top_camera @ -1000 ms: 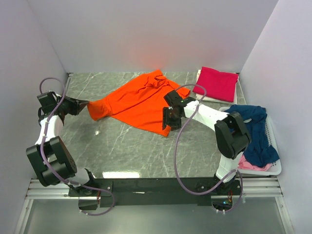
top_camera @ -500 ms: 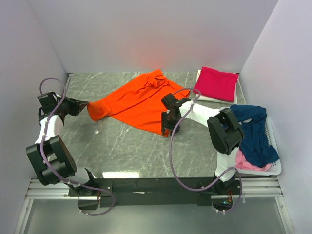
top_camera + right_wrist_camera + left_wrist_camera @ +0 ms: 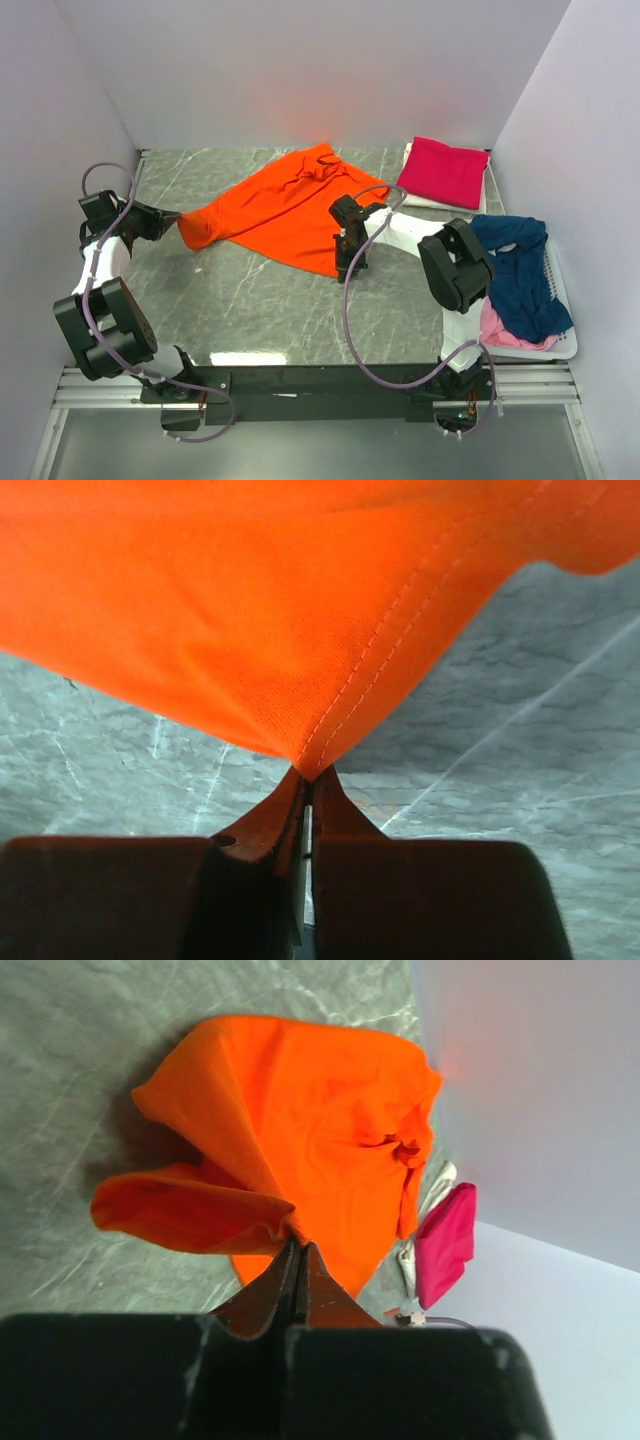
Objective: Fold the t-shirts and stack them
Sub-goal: Flatten the tshirt out
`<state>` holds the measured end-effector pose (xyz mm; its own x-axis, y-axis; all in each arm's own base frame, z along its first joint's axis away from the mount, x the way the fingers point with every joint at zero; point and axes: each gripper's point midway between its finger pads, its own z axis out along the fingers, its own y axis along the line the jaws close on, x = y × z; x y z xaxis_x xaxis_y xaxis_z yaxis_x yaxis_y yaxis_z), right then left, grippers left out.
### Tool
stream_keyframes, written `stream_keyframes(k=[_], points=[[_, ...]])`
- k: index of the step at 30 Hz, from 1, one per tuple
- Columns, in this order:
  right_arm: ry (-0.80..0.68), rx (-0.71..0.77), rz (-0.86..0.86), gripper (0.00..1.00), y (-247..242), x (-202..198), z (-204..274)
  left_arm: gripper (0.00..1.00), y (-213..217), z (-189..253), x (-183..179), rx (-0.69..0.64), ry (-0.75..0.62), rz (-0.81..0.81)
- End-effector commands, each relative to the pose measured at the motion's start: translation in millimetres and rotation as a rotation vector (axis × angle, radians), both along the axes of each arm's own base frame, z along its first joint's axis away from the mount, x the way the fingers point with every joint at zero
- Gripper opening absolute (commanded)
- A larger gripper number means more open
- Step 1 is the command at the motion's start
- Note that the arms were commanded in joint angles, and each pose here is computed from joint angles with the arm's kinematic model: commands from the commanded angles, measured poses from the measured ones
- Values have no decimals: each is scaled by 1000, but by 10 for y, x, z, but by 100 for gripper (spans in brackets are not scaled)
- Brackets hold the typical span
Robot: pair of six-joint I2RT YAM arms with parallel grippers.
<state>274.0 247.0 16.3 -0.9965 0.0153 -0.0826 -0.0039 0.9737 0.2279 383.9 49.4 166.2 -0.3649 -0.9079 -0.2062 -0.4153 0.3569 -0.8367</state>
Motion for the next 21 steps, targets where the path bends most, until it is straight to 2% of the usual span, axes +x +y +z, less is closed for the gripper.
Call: stream_keyframes(k=[1,8,10,11,13,14,17,20,21], points=[[-83,-12,-49,0,-115,182,230,0,48,-130,-76,51,38,4],[-158,-95,-209,0,-1006,276,580,1,3,-305,-243,35,93,36],[-179,-115,-259,0,-1348,300,712,10,-1,-307,-306,34,103,56],[-194,-144,-272,0,-1478,315,744,27,-22,-347,-355,30,116,61],[-196,-170,-286,0,-1714,321,799,42,-12,-326,-426,40,121,88],[-195,-175,-286,0,-1756,334,809,53,-28,-350,-465,42,131,93],[-167,-204,-272,0,-1867,324,771,61,-35,-304,-545,83,154,116],[-161,-202,-261,0,-1880,317,750,64,-214,-210,-520,178,166,94],[-158,-183,-259,0,-1851,311,744,65,-460,-218,-494,197,171,29]])
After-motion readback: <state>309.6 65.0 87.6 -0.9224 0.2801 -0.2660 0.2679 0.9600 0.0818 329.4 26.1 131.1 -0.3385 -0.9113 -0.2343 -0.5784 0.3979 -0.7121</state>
